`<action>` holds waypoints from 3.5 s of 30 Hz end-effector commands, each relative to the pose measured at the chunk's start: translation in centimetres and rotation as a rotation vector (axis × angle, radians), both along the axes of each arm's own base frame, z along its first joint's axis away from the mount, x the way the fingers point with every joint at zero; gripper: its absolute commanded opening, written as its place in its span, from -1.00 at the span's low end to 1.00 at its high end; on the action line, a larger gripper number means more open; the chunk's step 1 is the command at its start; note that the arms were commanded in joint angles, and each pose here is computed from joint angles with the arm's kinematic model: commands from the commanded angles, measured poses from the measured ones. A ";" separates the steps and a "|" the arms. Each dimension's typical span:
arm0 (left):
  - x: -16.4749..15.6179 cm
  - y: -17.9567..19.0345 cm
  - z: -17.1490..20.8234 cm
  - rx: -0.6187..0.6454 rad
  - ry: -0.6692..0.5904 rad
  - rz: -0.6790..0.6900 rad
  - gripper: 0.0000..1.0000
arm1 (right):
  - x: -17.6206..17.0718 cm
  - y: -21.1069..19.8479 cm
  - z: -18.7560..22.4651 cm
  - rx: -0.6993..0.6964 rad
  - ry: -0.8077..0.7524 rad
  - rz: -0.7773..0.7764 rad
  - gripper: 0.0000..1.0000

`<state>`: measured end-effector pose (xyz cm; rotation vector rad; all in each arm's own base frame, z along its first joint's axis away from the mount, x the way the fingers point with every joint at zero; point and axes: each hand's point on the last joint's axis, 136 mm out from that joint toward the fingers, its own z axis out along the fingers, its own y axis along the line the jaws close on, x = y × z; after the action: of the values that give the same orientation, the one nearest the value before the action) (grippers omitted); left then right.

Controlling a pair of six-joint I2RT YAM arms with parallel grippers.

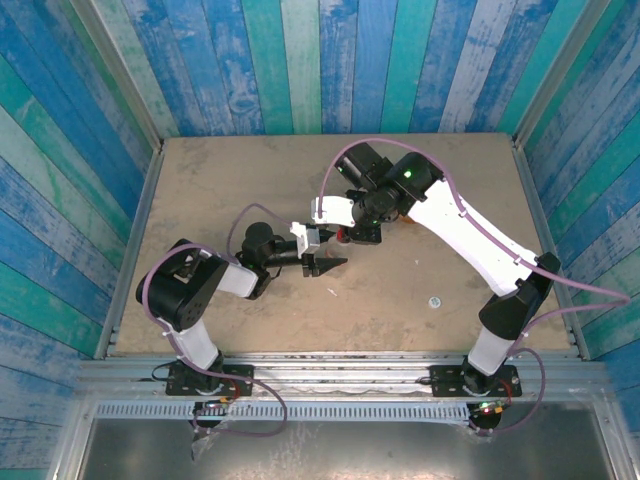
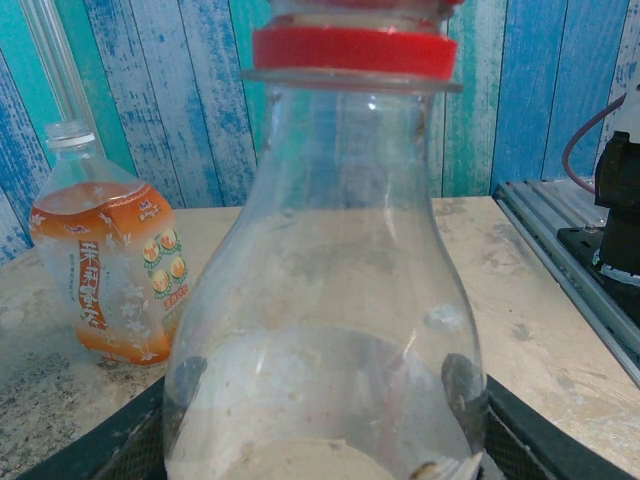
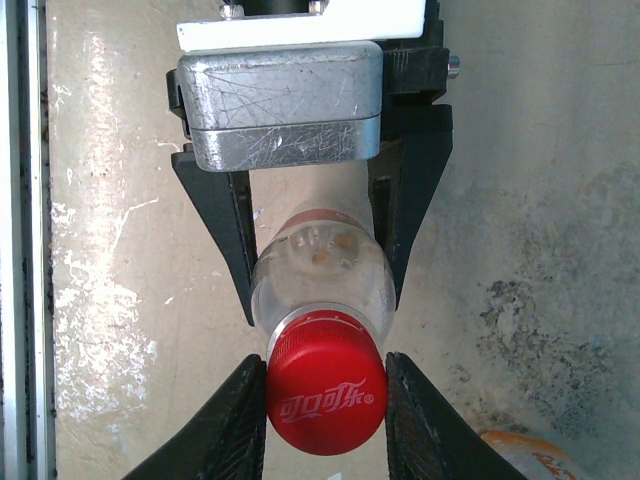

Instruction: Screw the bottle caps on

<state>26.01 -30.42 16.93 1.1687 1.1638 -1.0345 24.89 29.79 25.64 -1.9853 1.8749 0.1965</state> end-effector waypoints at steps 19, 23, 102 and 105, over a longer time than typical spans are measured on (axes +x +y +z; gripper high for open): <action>1.4 0.0 -0.2 0.015 0.037 0.076 0.24 | 0.6 -0.3 -0.5 -0.009 0.098 -0.289 -0.60; 1.6 0.0 -0.1 0.008 0.043 0.084 0.22 | 0.9 -0.2 -0.3 0.021 0.129 -0.429 -0.63; 1.0 -0.2 -1.3 0.056 0.070 0.038 0.22 | 1.9 -1.3 5.2 0.189 0.034 -0.615 0.37; 0.8 -0.3 -1.4 0.063 0.069 0.020 0.22 | 1.2 -2.4 4.9 0.196 0.042 -0.436 0.36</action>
<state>27.47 -30.60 16.75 1.1370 1.2184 -1.0017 27.34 28.03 29.63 -1.1657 2.3467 0.2141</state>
